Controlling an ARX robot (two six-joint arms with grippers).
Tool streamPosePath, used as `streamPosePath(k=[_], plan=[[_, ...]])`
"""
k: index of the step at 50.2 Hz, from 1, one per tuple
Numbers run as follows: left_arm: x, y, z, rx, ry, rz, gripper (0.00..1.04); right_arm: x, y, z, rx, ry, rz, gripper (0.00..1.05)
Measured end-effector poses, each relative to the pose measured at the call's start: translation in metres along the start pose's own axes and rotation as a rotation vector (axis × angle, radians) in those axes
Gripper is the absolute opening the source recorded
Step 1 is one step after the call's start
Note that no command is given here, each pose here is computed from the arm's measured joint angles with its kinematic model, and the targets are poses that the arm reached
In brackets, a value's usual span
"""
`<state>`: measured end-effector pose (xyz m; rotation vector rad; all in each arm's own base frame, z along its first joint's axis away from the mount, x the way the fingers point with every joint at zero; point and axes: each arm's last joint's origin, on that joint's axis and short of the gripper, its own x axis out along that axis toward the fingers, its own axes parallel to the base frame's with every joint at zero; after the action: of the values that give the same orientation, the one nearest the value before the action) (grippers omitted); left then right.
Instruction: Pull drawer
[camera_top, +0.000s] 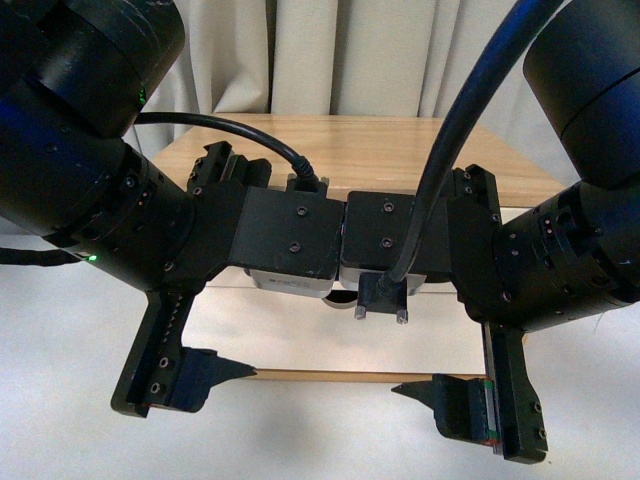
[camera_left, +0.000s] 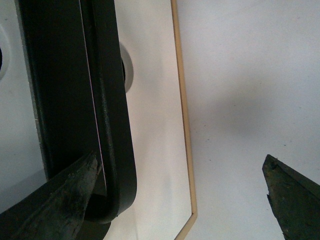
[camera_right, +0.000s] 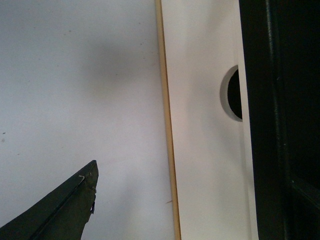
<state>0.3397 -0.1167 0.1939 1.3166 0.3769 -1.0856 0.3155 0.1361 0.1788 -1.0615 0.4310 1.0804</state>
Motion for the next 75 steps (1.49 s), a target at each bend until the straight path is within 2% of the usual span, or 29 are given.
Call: streamPosePath(k=[29,49,61,68,75], plan=[[-0.033,-0.049,-0.001,0.098,-0.109,-0.076,0.98,-0.028,0.045,0.003,-0.084,-0.047,0.096,0.96],[-0.046,-0.065,-0.003,0.099,-0.162,-0.077,0.98,-0.036,0.062,0.005,-0.11,-0.066,0.086,0.96],[-0.063,-0.063,-0.003,-0.01,-0.295,0.117,0.98,-0.053,0.068,-0.003,-0.014,-0.178,0.003,0.96],[-0.083,-0.069,0.003,-0.054,-0.378,0.252,0.98,-0.076,0.063,-0.007,0.043,-0.286,-0.169,0.96],[-0.096,-0.075,0.004,-0.107,-0.389,0.401,0.98,-0.097,0.065,-0.015,0.109,-0.344,-0.315,0.96]])
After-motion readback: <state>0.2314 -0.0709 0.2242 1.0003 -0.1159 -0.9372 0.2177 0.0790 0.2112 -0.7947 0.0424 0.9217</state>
